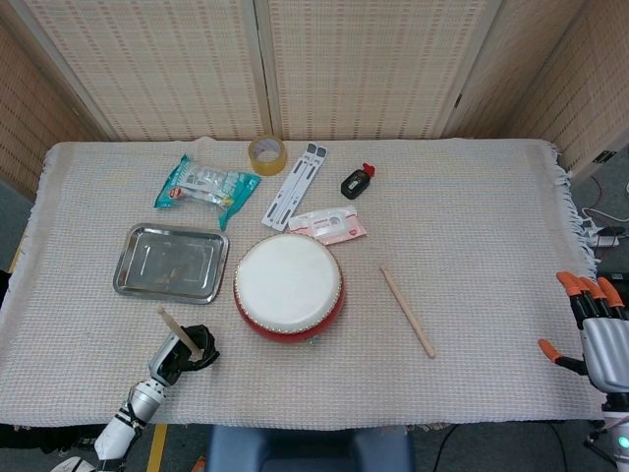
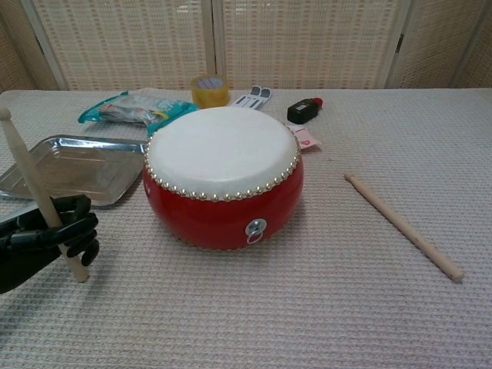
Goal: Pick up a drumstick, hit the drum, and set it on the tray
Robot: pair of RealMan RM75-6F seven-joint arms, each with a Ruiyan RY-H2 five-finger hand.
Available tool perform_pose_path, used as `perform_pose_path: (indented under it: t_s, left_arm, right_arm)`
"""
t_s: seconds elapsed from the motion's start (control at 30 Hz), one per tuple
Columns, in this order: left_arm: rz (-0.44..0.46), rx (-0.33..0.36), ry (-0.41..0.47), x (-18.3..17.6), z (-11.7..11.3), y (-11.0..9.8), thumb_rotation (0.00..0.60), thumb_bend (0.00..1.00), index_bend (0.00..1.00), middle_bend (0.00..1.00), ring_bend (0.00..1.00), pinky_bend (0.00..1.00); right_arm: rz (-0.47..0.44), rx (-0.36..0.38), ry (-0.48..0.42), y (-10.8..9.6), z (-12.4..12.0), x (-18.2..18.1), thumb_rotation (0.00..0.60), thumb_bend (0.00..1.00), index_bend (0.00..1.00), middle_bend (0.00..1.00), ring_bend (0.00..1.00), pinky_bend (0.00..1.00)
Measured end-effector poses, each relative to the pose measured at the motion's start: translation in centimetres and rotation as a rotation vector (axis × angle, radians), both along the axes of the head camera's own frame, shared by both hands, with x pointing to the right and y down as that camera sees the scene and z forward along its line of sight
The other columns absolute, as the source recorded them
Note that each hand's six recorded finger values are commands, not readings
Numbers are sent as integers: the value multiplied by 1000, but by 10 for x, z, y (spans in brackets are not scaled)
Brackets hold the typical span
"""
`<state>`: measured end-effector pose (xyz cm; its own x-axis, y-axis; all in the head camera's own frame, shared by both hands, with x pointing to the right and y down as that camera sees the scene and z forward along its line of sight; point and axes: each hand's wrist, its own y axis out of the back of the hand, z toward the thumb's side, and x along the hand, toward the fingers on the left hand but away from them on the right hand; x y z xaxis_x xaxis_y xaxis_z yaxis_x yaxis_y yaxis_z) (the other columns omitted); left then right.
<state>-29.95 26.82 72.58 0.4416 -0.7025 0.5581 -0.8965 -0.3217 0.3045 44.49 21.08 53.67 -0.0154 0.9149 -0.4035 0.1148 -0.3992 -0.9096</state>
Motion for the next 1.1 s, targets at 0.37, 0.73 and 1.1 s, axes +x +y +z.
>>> perform_pose_path:
  t_s: [0.37, 0.73, 1.1]
  left_arm:
    - [29, 10, -18, 2, 2, 1, 600, 191, 771, 784, 751, 654]
    - [51, 19, -48, 3, 5, 3, 600, 191, 834, 871, 835, 761]
    - [65, 23, -68, 3, 8, 5, 600, 191, 882, 938, 905, 853]
  right_arm:
    - [-3, 0, -2, -1, 1, -1, 600, 182, 0, 85, 0, 35]
    - [-2, 3, -2, -1, 0, -2, 600, 183, 0, 85, 0, 35]
    - [0, 1, -1, -1, 0, -2, 600, 182, 0, 85, 0, 35]
